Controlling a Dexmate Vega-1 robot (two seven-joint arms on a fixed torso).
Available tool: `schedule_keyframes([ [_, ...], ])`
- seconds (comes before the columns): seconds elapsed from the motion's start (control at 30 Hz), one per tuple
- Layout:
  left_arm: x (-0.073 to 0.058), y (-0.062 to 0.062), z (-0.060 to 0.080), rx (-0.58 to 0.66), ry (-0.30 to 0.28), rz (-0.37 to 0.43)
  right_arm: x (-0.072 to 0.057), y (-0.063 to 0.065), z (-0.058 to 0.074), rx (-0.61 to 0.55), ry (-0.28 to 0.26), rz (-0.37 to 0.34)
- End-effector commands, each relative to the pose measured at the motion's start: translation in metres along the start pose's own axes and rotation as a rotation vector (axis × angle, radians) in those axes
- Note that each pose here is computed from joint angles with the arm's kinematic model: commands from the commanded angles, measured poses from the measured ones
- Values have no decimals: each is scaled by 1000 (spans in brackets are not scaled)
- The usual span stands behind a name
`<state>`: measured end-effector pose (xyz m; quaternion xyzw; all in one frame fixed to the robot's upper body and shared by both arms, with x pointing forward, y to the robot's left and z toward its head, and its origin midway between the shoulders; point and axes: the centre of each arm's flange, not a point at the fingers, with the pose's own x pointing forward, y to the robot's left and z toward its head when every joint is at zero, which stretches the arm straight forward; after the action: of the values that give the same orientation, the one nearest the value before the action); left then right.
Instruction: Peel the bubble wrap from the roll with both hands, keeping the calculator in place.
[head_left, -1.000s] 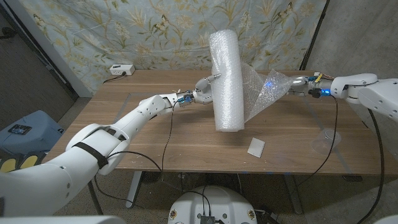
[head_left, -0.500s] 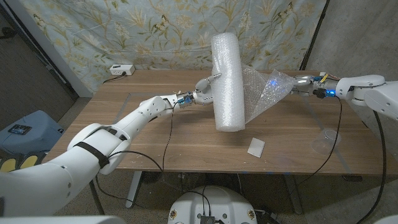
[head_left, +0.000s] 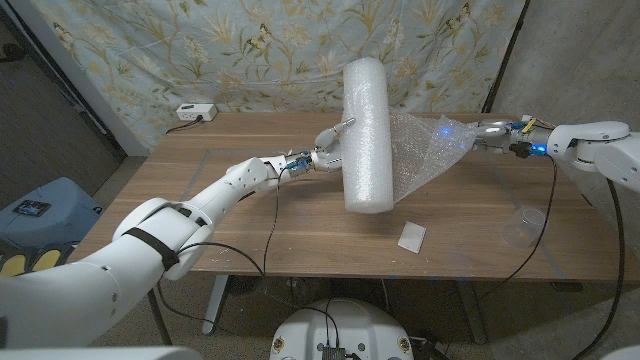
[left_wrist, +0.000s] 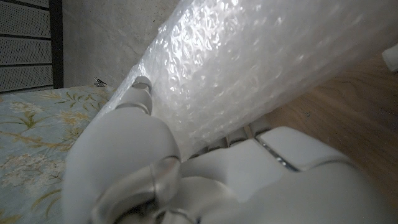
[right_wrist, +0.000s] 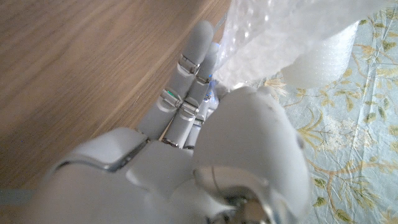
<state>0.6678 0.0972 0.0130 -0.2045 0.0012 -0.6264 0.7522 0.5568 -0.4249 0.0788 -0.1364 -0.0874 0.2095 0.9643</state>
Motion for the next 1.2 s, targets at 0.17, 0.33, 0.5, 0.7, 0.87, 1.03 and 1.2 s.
schedule_keyframes([
  [0.17,2,8,-8,-65,-22,-13,-2,-6,-2,5,24,-16],
  [0.33,0,12,-13,-95,-42,-10,1,-8,0,2,40,-15],
  [0.5,-3,16,-16,-105,-58,-5,2,-10,3,-4,49,-18],
  [0.7,-4,18,-19,-126,-74,-2,1,-14,6,-10,57,-27],
  [0.87,-5,20,-19,-129,-81,-2,0,-18,5,-12,66,-35],
  [1.03,-5,22,-19,-133,-85,-1,-2,-21,4,-10,74,-44],
  [1.2,-4,23,-20,-134,-95,0,-2,-24,4,-7,83,-49],
])
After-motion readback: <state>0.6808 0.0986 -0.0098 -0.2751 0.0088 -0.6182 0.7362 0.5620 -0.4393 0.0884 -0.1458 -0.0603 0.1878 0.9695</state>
